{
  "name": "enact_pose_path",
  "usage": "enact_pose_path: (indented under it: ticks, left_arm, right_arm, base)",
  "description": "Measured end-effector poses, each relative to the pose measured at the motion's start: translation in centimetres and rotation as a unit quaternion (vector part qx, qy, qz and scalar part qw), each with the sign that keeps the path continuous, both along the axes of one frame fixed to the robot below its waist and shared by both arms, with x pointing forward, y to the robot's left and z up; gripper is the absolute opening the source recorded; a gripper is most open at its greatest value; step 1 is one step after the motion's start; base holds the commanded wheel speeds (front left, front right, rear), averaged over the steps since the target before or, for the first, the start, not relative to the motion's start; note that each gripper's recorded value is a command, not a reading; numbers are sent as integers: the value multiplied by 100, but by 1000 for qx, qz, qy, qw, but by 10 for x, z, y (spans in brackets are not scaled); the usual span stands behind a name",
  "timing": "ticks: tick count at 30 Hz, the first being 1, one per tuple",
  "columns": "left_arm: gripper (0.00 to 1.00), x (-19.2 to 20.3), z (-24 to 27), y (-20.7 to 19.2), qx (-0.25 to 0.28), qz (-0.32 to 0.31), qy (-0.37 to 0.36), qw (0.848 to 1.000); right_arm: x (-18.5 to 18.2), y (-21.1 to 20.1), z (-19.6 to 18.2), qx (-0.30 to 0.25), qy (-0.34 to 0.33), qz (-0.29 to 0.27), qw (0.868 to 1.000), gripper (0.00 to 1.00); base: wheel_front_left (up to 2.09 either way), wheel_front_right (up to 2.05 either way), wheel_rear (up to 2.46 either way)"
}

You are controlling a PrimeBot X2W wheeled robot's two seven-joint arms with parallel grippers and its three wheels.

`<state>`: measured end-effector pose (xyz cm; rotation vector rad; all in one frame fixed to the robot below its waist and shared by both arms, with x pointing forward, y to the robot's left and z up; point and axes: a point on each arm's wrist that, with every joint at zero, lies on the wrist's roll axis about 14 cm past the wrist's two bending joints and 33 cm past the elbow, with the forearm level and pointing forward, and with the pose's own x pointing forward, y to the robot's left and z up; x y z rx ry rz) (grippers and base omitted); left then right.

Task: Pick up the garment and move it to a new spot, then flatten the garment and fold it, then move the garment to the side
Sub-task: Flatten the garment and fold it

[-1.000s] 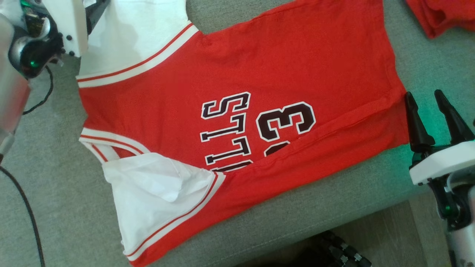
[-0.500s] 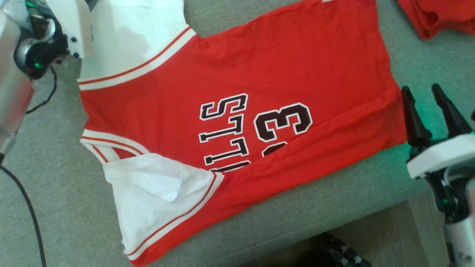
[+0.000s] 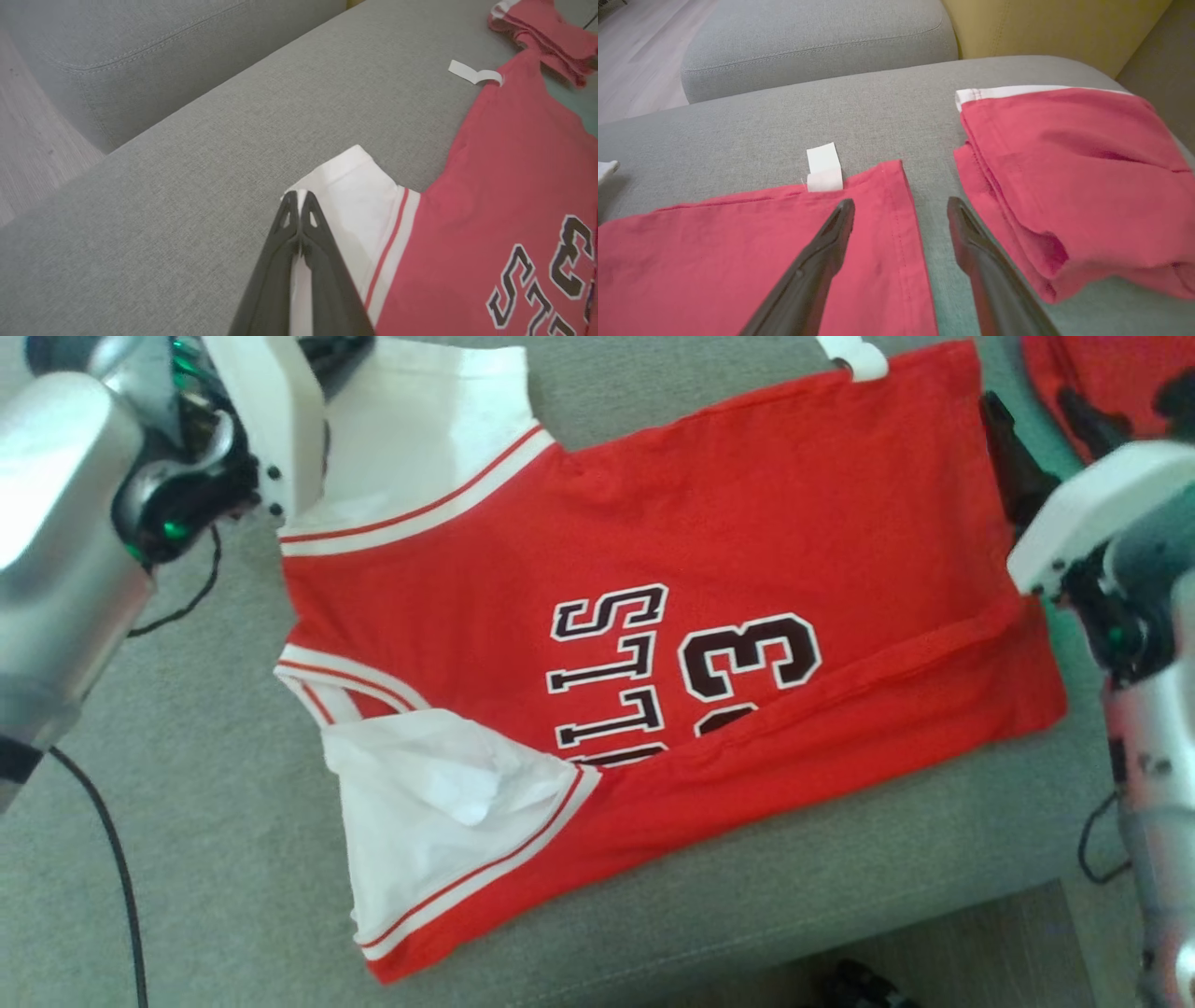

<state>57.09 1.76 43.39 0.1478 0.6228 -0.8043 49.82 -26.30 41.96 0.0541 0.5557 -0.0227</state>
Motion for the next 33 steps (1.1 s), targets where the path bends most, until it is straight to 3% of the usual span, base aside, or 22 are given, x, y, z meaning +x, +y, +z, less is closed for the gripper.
enact_pose_path:
  ticks: [10,23,25,28,30,31,33]
  left_arm:
    - [0,-20,7,7,-5,-21,-3,1000]
    - [0,-21,7,16,-6,-14,-5,1000]
    - [0,-21,6,16,-7,-13,-5,1000]
    - [0,-21,4,17,-5,-11,-2,1000]
    - [0,-21,3,18,-2,-10,-1,1000]
    - [0,-21,3,18,-2,-10,-1,1000]
    - [0,-20,2,19,-1,-10,-3,1000]
  right_arm:
    - [35,16,-32,10,63,11,998,100]
    - [47,18,-38,-14,75,27,997,100]
    - [48,15,-37,-18,74,27,997,88]
    - [49,13,-36,-22,73,28,997,47]
    - [49,13,-37,-23,76,28,996,31]
    - [49,13,-37,-23,76,28,996,31]
    - [47,12,-40,-22,81,28,996,18]
  base:
    - [0,0,0]
    - [0,0,0]
    - [0,0,0]
    - [0,0,0]
    - [0,0,0]
    - [0,0,0]
    - [0,0,0]
